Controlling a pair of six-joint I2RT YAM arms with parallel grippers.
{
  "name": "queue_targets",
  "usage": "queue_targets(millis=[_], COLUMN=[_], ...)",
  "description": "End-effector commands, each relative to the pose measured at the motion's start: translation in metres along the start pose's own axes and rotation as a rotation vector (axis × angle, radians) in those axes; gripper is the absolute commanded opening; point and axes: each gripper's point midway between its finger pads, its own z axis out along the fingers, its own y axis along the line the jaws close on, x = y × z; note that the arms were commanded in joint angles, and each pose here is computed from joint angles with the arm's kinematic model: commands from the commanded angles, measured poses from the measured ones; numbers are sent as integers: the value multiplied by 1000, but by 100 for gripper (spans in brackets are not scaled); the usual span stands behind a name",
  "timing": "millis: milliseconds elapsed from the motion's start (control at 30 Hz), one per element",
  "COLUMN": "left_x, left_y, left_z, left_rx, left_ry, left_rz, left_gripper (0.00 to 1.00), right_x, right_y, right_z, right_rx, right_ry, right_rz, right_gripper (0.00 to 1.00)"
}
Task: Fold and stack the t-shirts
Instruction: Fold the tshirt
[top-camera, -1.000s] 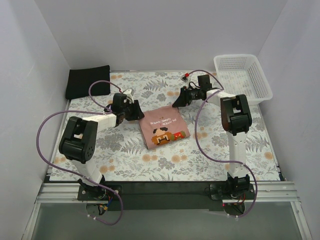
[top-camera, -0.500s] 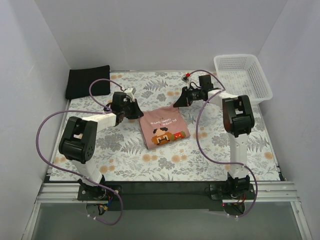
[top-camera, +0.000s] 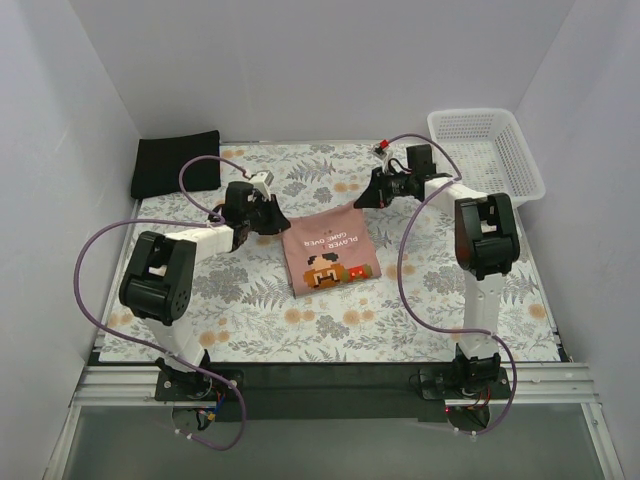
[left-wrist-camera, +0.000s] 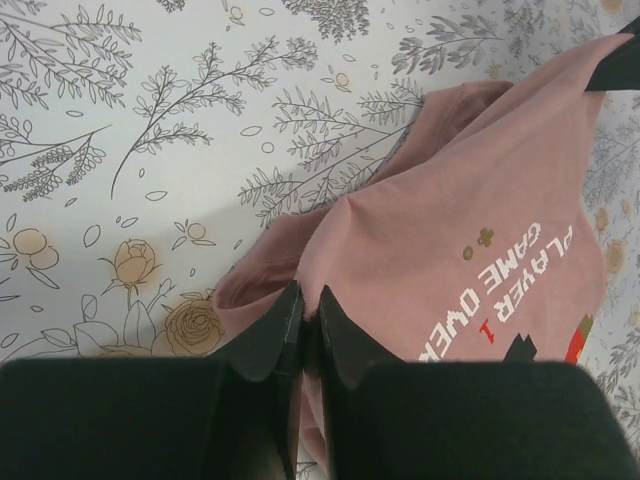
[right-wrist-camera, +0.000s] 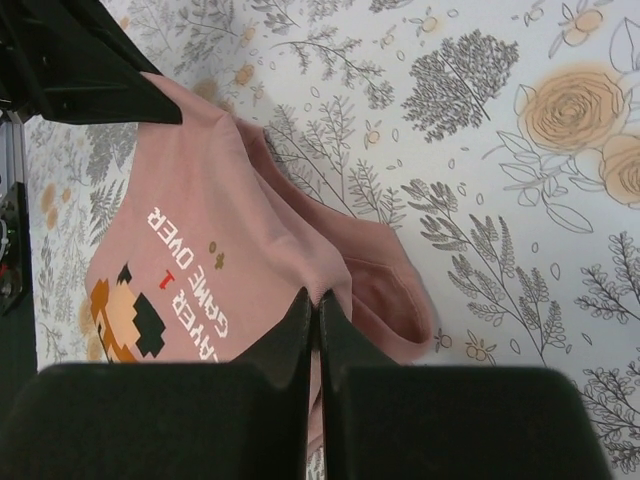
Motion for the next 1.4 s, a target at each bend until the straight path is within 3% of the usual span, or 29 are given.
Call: queue_targets(millis=[0,100,200,233,300,467,567,667,833,967,1167,1367], left_x=[-9,-5,-12,-15,-32,-74,-92,-84,-51,-29,-5,21], left_y=[8,21,27,28,22,13,-9,-39,-63,-49,1,41], left_z=[11,20,23,21,10,-35,-63,-70,-46,-11,13,18], left_rx=[-27,-79,-114,-129,-148,-247,-226,-130,53,62,-19,-84], left_ry=[-24,-16,-25,-30,-67,-214,-302,-312,-266,-219,-198,-155], left_rz=[-12,-30,-42,-49,-64,-143,-204,-246,-315,-363,-514,-620], left_gripper=[8,22,35,49,62,74,75,74,59,42,34,34], right_x=[5,11,8,6,-6,-42,-52,-57,-41,-19,12,26], right_y=[-21,-33,-39,-39,-36,-14,-5,18,56,53,13,-33], right_z=[2,8,9,9,0,-27,-40,-36,-4,26,51,50], right_rx=[33,41,59,68,121,235,290,199,-20,-115,-137,-68], right_ry=[-1,5,1,-1,-21,-89,-122,-159,-102,-53,-15,-44], right_rz=[37,71,104,105,104,79,94,96,156,236,356,439], right_gripper=[1,6,28,31,41,47,48,48,47,47,47,46])
